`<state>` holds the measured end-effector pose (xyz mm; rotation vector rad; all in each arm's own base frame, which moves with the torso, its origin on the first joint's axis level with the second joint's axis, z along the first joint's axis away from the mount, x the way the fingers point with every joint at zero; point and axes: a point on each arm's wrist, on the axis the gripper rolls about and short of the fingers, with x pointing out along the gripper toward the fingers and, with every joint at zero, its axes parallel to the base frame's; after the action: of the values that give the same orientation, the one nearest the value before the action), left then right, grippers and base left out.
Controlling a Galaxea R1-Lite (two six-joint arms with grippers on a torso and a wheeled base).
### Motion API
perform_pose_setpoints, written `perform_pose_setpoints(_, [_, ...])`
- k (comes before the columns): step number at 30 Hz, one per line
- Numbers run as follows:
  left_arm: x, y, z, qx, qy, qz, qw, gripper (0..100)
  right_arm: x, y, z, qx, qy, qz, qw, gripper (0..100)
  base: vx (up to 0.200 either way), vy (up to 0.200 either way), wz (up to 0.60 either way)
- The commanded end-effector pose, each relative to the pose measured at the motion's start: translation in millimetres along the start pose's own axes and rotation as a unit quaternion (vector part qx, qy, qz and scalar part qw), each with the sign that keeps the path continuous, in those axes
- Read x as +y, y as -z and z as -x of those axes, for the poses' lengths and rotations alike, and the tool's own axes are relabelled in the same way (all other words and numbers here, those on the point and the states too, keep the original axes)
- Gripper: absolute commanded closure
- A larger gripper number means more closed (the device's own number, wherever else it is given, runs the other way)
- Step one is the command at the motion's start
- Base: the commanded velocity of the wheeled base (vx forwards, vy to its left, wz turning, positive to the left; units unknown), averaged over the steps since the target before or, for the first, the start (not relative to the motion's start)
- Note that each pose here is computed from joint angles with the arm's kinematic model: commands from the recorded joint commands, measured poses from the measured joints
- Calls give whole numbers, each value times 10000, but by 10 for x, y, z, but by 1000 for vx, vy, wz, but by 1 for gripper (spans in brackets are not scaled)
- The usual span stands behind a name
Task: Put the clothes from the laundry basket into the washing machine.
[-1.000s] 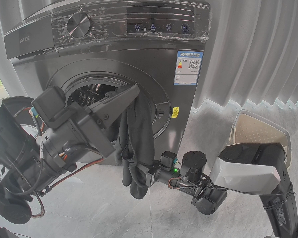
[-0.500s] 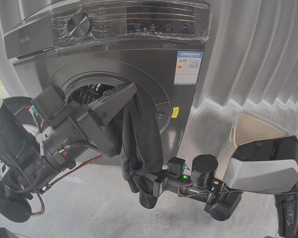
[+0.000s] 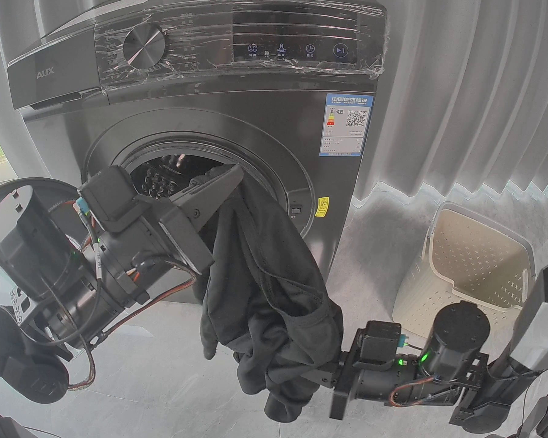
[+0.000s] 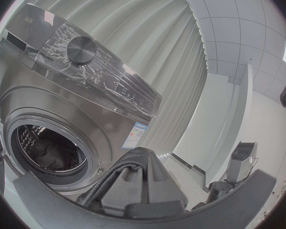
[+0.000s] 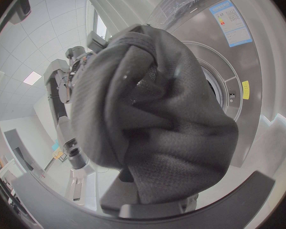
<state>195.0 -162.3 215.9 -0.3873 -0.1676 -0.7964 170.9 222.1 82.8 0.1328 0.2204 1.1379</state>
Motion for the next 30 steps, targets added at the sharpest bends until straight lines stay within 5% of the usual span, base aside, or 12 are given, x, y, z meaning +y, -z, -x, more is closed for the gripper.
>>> perform_pose_setpoints(1, [80, 23, -10, 36, -153, -34, 9999, 100, 123, -51, 185, -10, -124, 33, 9999, 100, 0, 0, 0])
perform_pose_setpoints(14, [300, 206, -11, 377, -541, -171, 9977, 100, 148, -141, 334, -153, -135, 126, 9997, 100, 0, 0, 0])
perform_pose_setpoints(23, [439, 574, 8, 814, -659, -575, 9928, 100, 165, -300, 330, -502, -239, 224, 9982, 100, 0, 0, 0])
perform_pose_setpoints(30, [467, 731, 32, 855, -583, -723, 9920, 100, 104, -511, 189, -980, -211, 344, 9944, 100, 0, 0, 0])
